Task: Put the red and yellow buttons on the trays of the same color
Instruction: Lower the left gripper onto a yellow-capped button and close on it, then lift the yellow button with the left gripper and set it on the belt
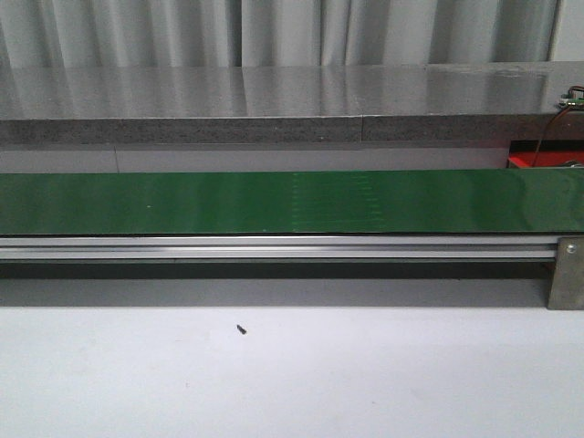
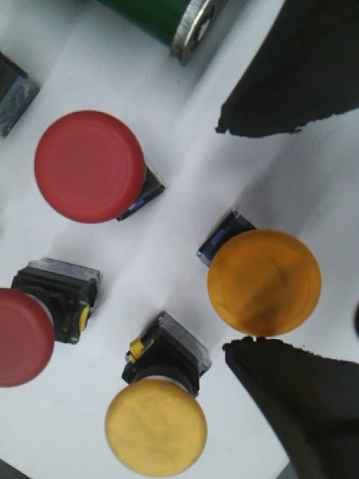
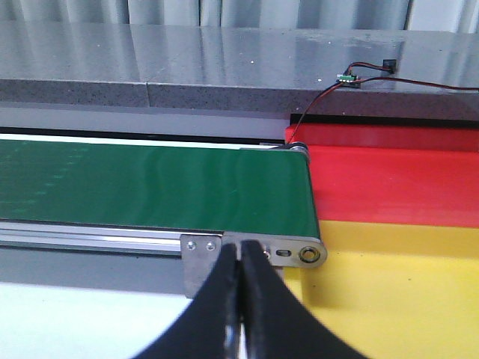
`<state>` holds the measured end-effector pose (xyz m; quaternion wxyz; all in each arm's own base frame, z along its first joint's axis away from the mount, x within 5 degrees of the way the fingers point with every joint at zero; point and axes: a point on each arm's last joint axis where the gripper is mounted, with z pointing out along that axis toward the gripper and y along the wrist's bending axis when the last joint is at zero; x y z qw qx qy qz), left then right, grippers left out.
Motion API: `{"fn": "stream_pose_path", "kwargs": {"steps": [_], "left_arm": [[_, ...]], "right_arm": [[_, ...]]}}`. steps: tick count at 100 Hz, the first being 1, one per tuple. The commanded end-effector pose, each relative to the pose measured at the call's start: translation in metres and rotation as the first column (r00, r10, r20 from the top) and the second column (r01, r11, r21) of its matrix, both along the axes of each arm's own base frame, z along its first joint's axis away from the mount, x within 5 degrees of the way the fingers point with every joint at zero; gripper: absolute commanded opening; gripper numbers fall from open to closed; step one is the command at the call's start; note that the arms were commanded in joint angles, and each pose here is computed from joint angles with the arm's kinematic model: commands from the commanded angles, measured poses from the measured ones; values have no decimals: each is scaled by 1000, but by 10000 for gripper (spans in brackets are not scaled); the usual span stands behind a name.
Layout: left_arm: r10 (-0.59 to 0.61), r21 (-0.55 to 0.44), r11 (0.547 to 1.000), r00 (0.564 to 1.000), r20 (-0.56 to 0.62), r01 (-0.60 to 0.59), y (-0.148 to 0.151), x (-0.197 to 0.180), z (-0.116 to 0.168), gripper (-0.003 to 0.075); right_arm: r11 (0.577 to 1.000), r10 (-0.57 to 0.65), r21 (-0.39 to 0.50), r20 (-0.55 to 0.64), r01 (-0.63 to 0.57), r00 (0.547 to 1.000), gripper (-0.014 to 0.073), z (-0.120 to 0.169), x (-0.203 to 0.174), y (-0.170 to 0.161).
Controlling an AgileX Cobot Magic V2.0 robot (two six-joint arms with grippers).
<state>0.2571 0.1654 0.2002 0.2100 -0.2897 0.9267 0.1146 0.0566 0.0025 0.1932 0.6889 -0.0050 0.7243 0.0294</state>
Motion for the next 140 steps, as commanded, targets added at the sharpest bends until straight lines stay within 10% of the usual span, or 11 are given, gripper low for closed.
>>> {"fn": "stream_pose_path", "kwargs": {"steps": [1, 109, 140], "left_arm": [[-12, 59, 998, 996, 89, 7, 5, 7, 18, 526], [34, 53, 998, 997, 70, -38, 22, 6, 1, 411], [35, 52, 998, 997, 67, -39, 22, 5, 1, 121]], "right_arm": [[1000, 10, -8, 114, -9, 993, -66, 14, -2, 1], [1000, 10, -8, 114, -9, 993, -66, 14, -2, 1], [1000, 10, -8, 114, -9, 993, -66, 14, -2, 1]]}}
